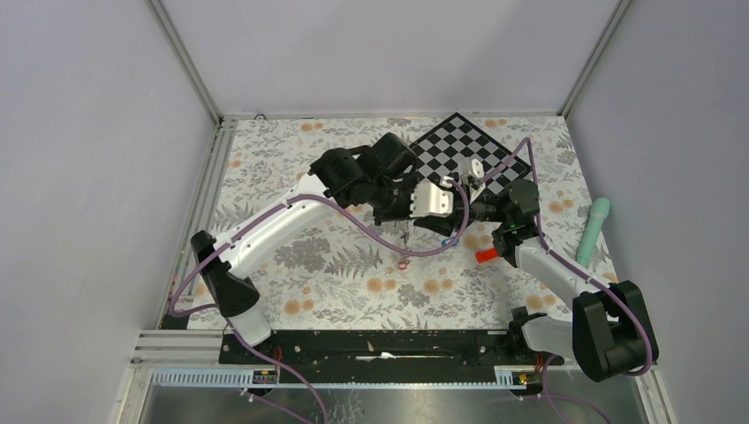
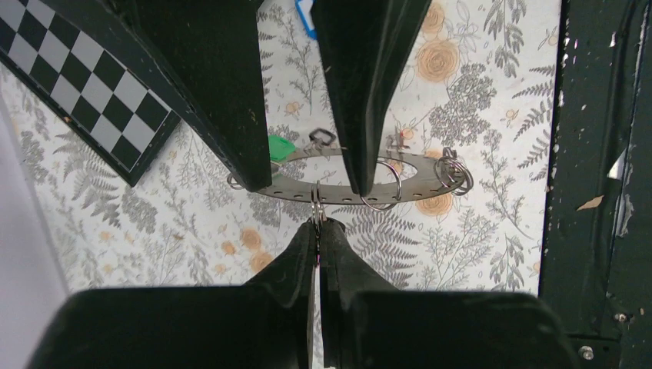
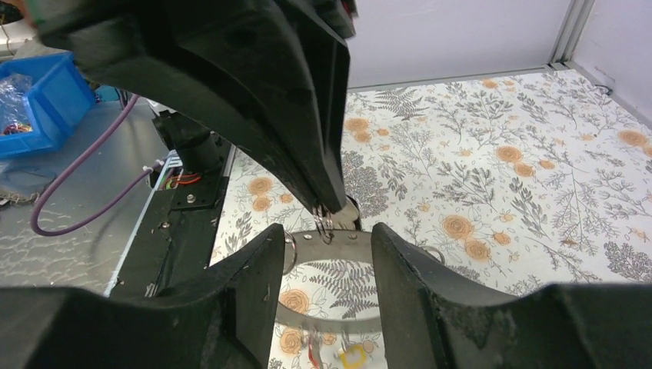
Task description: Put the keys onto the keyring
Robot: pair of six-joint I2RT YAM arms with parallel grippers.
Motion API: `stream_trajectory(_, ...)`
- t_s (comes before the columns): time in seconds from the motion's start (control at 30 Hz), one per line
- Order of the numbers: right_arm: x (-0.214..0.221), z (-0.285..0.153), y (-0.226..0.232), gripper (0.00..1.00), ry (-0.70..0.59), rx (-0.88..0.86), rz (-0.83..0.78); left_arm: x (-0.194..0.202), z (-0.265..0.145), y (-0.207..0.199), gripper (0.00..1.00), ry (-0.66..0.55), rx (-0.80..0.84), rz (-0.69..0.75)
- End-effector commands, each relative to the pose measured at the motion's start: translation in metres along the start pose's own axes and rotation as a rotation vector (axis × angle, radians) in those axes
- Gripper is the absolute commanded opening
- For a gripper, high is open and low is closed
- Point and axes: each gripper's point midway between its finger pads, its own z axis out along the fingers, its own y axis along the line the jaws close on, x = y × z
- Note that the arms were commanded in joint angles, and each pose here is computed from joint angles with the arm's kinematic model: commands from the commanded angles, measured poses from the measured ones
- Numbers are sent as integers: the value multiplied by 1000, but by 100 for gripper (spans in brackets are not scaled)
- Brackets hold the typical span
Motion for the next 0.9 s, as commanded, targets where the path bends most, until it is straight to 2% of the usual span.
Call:
stream_trajectory(0.0,-2,1,1,52,-3,-3,-68,-7,-19,9,0,78,-93,45)
stream_trajectory(0.2,4,0,0,51,4,3,-61,-3,-22,6,0,199,-101,84)
stream_trajectory(0.33,12,-1,2,51,19,-3,-59,12,-26,9,0,321,-135,121)
stream_trajectory(0.6,20,-2,1,51,32,-8,-51,34,-24,8,0,462,-149,144)
stream_trajectory(0.73,23,-2,1,51,33,-7,-46,25,-21,5,0,412,-135,139)
stream_trajectory(0.87,22,1,2,51,29,-10,-50,-1,-19,0,0,254,-119,128)
